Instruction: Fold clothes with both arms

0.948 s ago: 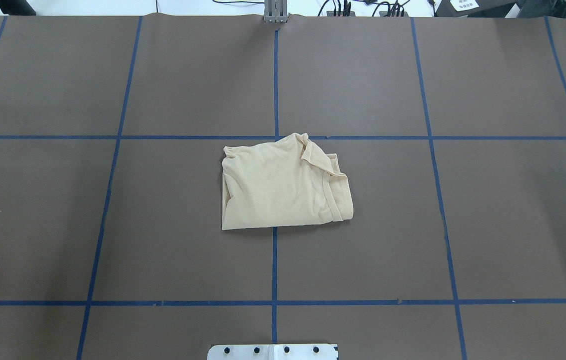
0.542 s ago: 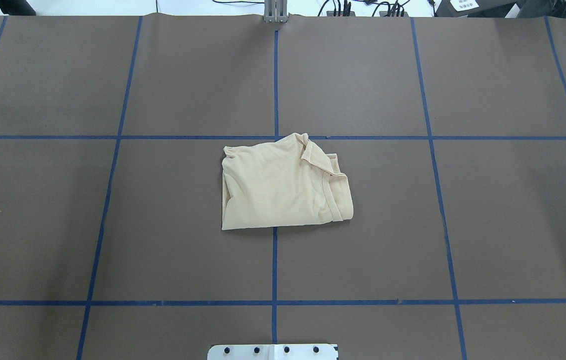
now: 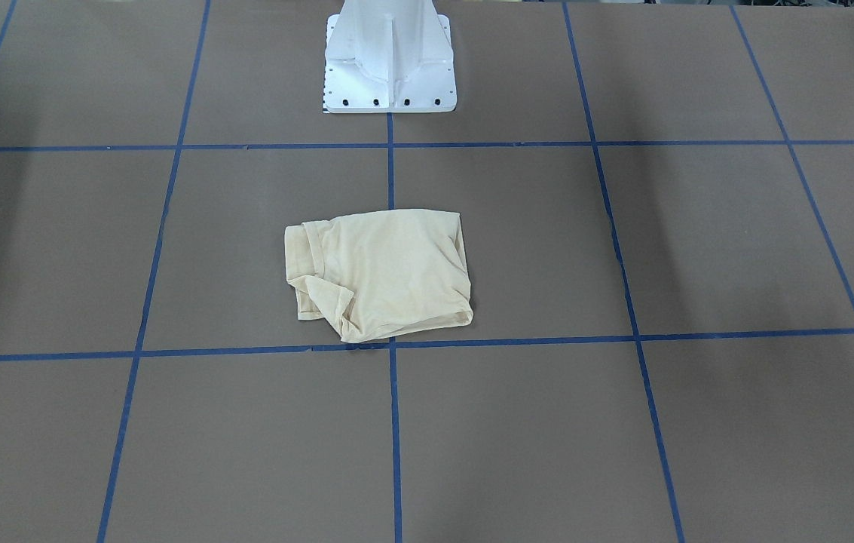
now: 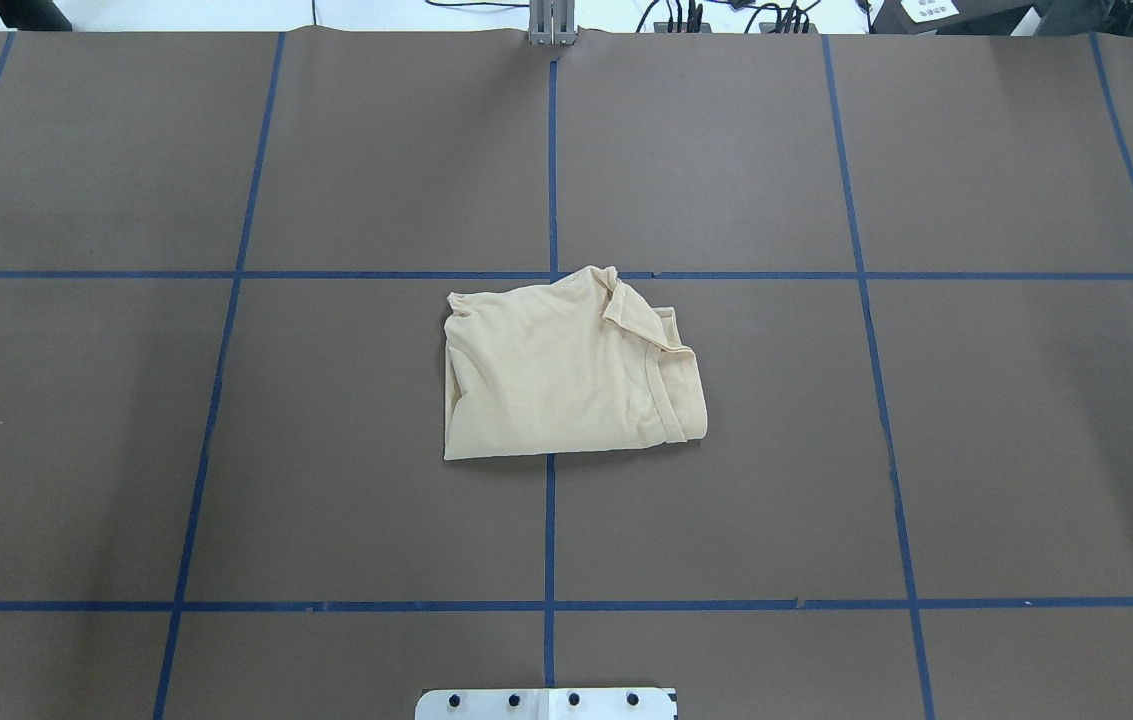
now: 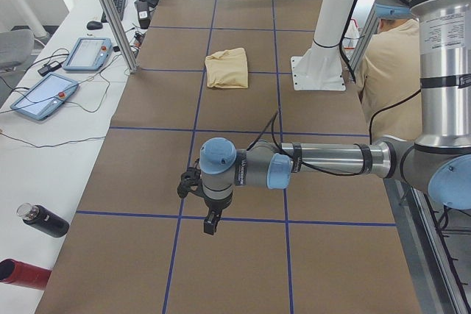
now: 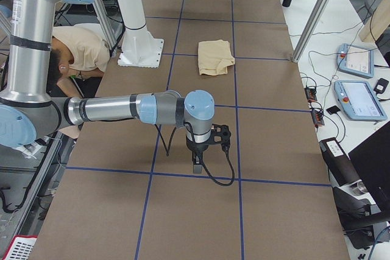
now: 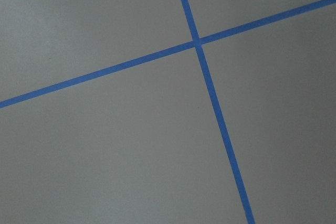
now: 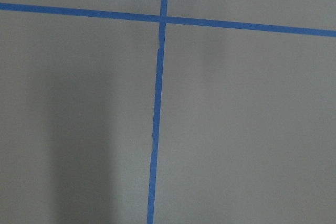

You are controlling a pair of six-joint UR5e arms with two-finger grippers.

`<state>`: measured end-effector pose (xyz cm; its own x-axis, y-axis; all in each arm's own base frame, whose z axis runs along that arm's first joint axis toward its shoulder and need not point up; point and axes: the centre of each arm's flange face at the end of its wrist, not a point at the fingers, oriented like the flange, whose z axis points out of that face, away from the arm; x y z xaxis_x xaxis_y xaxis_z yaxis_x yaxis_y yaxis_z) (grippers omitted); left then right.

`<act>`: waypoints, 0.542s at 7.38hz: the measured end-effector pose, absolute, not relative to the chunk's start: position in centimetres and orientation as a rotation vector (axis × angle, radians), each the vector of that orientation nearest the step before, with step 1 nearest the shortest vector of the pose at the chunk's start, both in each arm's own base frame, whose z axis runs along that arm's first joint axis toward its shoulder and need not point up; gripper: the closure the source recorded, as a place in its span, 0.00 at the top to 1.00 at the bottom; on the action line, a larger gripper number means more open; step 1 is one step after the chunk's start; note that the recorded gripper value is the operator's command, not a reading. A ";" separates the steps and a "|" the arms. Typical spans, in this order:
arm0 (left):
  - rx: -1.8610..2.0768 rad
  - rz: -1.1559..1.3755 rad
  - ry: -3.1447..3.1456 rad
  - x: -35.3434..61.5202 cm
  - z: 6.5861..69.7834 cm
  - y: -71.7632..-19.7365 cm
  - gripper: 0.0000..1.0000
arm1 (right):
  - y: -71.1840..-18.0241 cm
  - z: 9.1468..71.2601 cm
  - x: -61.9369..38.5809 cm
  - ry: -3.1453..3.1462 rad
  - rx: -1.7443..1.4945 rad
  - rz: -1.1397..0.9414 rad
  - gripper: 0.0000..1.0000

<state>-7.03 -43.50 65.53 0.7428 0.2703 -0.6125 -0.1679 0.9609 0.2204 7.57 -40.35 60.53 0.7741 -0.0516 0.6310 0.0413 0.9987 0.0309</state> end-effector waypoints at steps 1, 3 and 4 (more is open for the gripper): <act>0.151 0.240 0.695 -7.0 65.7 -43.5 1.00 | -40.4 60.5 7.6 -0.684 0.016 -0.050 1.00; 0.146 0.238 0.695 -7.0 66.0 -43.4 1.00 | -40.4 60.4 7.6 -0.684 0.017 -0.050 1.00; 0.144 0.237 0.695 -7.0 66.0 -43.4 1.00 | -40.5 60.4 7.6 -0.686 0.018 -0.050 1.00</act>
